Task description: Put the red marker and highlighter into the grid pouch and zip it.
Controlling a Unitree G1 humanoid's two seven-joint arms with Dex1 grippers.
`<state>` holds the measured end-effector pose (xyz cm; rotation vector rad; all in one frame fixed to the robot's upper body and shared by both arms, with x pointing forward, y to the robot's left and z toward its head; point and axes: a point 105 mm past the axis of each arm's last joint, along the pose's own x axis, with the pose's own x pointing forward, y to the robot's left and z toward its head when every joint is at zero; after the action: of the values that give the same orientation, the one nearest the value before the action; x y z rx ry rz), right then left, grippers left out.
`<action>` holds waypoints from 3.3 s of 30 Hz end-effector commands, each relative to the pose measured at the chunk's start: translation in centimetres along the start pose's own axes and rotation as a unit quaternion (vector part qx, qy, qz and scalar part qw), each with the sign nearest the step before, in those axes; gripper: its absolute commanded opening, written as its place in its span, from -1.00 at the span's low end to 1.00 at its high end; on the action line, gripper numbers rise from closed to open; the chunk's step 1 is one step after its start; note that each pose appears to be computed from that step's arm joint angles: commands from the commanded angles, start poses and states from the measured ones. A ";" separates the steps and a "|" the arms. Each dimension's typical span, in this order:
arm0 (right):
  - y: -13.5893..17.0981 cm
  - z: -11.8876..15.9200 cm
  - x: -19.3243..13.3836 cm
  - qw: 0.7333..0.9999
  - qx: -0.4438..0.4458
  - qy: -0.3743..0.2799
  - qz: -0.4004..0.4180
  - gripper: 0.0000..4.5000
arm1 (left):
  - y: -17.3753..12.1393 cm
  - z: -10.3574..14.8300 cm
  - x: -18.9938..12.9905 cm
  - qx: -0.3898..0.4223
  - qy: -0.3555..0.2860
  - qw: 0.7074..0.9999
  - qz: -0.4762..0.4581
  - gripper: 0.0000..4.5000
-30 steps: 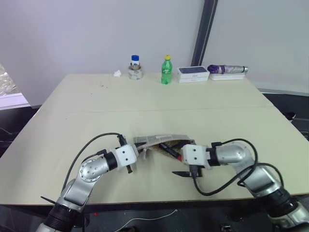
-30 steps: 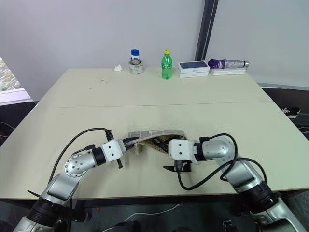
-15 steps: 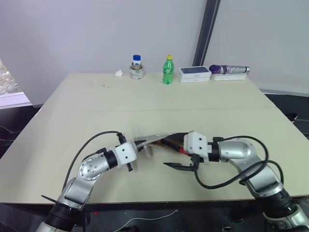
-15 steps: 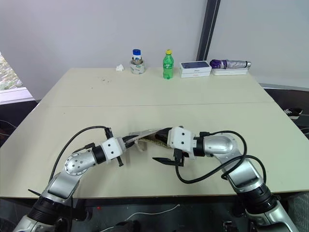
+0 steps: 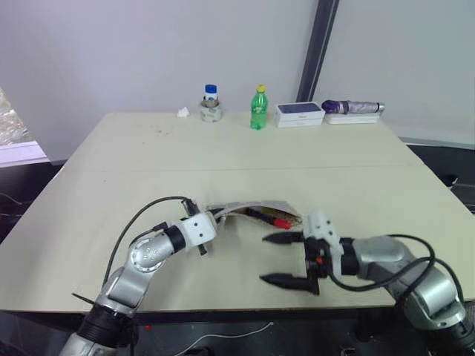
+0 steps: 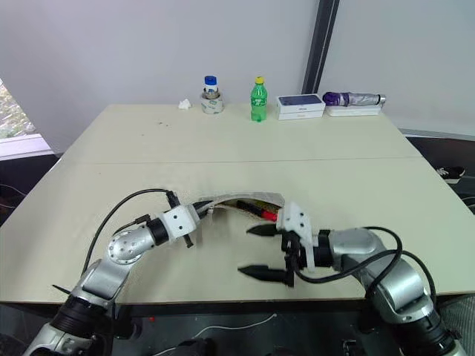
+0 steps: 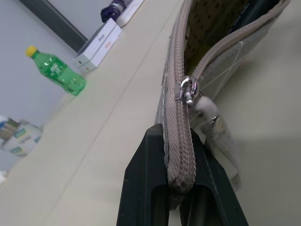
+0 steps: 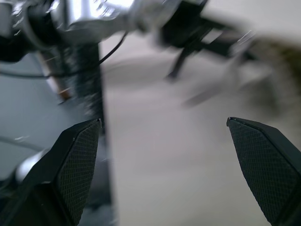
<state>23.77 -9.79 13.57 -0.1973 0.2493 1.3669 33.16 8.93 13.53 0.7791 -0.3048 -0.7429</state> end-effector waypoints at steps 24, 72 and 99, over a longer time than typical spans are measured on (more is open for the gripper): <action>-7.5 0.8 7.6 0.973 0.050 -0.106 -0.200 0.63 | -0.4 1.7 3.2 -0.005 0.000 1.000 0.026 -1.00; -15.4 -3.5 -11.5 0.908 -0.004 0.020 -0.417 -0.97 | 1.7 -2.5 -1.2 0.021 0.054 0.998 0.039 -1.00; -10.4 -1.2 -9.6 0.955 -0.043 -0.042 -0.290 0.98 | 6.0 -2.5 -12.2 -0.292 0.051 0.953 0.064 0.80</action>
<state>31.96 -20.67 13.47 -0.2279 0.1085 0.8151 28.99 21.47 14.60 0.2066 0.0299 -0.6302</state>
